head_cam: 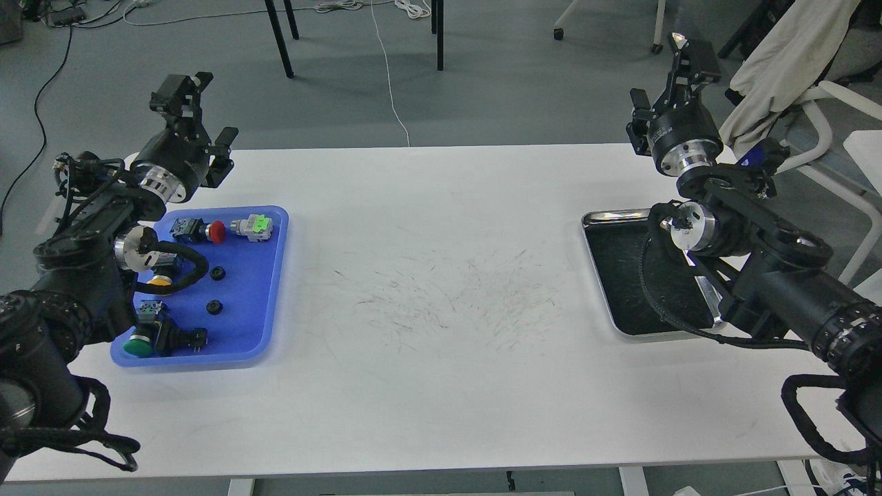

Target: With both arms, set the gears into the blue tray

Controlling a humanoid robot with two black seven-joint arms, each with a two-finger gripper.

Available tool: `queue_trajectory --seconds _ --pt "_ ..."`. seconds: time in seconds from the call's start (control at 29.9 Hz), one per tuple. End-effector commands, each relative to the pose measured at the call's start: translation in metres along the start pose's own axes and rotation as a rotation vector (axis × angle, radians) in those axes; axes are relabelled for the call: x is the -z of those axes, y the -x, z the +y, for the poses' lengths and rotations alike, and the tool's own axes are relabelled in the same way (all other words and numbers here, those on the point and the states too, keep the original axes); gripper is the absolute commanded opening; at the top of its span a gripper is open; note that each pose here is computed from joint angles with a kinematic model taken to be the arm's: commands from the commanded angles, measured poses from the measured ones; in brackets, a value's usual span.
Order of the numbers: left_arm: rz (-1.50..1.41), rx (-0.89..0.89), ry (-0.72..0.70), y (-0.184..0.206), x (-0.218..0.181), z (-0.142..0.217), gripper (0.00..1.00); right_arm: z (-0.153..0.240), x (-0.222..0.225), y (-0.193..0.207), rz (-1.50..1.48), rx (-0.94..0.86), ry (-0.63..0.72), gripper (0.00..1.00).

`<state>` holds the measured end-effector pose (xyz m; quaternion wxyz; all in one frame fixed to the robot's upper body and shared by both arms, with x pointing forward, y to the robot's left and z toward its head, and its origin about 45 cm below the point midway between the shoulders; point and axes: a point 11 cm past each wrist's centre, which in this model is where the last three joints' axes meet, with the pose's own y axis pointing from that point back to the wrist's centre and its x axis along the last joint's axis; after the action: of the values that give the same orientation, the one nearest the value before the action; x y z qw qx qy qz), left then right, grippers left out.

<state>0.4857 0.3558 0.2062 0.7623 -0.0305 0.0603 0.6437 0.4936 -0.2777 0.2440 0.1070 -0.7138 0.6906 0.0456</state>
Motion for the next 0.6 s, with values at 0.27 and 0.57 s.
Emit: queue_trajectory --seconds 0.27,0.57 --pt "-0.026 0.012 -0.035 -0.006 -0.013 -0.003 0.99 0.001 -0.006 -0.005 -0.051 -0.044 0.013 0.98" --pt "-0.101 0.11 -0.034 0.0 -0.015 0.001 0.99 0.005 -0.012 -0.007 -0.046 -0.046 0.025 0.98"
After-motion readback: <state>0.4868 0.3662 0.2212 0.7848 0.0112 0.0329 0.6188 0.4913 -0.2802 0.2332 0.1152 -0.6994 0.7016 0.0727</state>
